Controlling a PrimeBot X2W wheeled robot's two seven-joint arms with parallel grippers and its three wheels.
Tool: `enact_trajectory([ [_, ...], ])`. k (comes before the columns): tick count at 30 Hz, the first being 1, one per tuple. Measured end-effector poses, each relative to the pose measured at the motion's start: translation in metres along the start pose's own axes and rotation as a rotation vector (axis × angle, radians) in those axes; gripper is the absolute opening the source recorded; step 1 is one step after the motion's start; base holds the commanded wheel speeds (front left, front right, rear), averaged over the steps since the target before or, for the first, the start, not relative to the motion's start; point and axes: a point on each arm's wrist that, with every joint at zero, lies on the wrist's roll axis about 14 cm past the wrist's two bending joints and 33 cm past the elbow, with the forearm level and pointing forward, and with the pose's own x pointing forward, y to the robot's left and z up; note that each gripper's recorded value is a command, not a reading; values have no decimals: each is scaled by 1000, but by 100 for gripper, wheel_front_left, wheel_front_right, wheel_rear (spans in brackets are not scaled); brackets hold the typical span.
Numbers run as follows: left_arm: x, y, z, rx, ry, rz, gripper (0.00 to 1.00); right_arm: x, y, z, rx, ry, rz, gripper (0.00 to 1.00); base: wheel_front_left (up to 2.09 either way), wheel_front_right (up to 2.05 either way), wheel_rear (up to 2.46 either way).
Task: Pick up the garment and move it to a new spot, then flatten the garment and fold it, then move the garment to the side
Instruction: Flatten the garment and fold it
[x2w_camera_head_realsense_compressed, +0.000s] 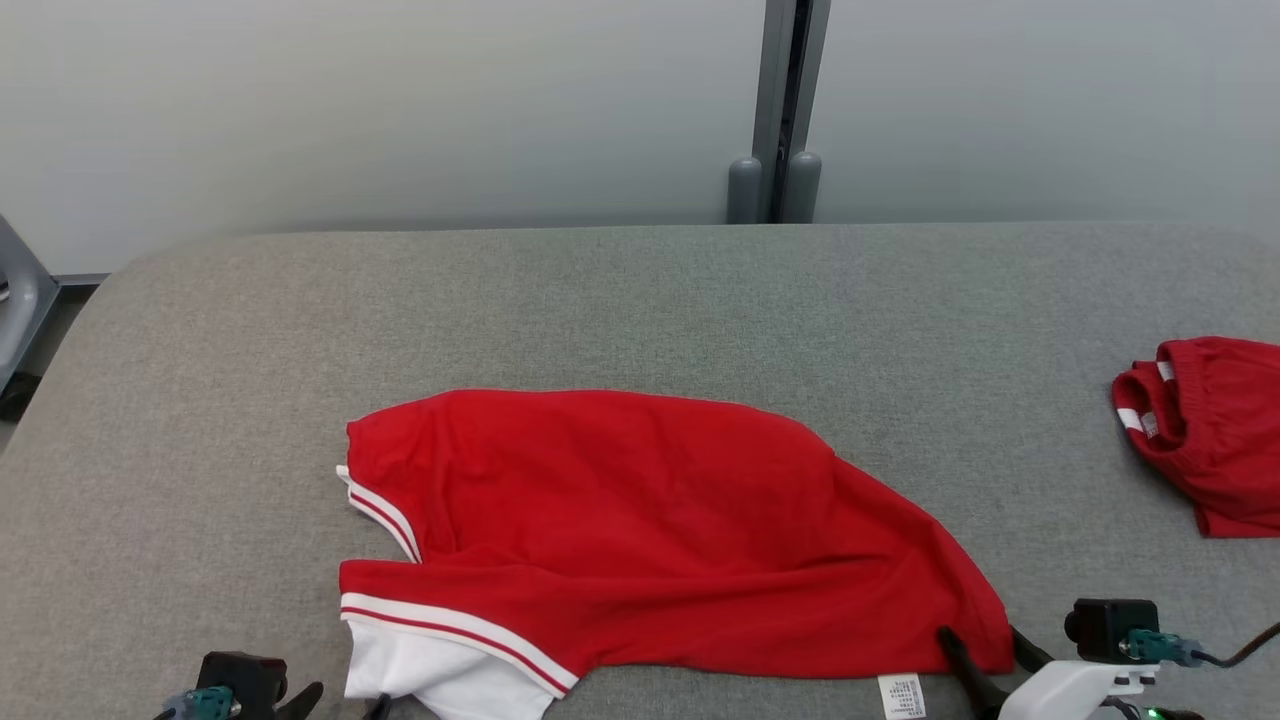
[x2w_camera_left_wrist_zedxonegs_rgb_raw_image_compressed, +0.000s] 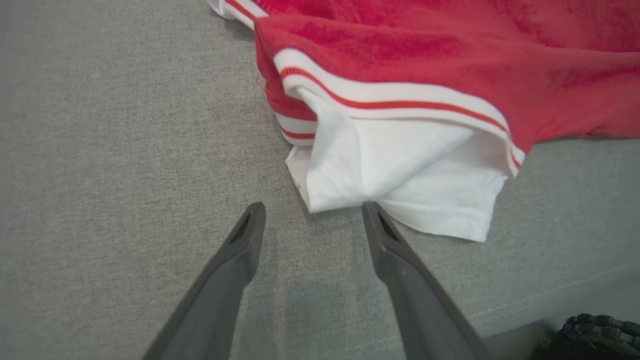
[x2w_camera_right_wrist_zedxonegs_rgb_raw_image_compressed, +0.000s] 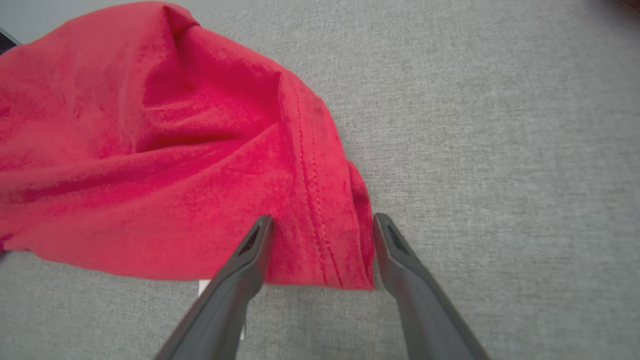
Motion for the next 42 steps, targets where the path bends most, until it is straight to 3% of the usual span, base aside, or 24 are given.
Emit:
enact_trajectory([
  [9,26,-2,-2,22,30,-41,100,15,3,-6,20,46,10,100,0,0,0],
  [10,28,-2,-2,21,35,-45,75,16,3,-7,22,49,10,100,0,0,0],
  [11,29,-4,-3,16,40,-50,42,16,3,-8,26,54,10,100,0,0,0],
  [12,30,-6,-5,15,44,-56,42,17,3,-9,29,57,11,100,0,0,0],
  [13,31,-7,-4,15,42,-62,26,18,3,-9,33,60,11,95,0,0,0],
  [14,32,-7,-4,13,42,-65,0,19,4,-10,34,62,12,65,0,0,0],
  [16,32,-8,-4,9,46,-73,0,21,4,-8,37,57,16,0,0,0,0],
  [24,24,-15,7,-16,5,-108,0,18,17,2,58,-11,56,0,0,0,0],
  [29,4,-27,9,-63,-10,-158,0,2,8,19,49,-94,51,0,0,0,0],
  [39,-30,-52,59,-63,-136,-267,0,-20,19,67,68,-257,116,0,0,0,0],
  [42,-31,-53,71,-14,-139,-283,0,-20,26,83,71,-290,142,0,0,0,0],
])
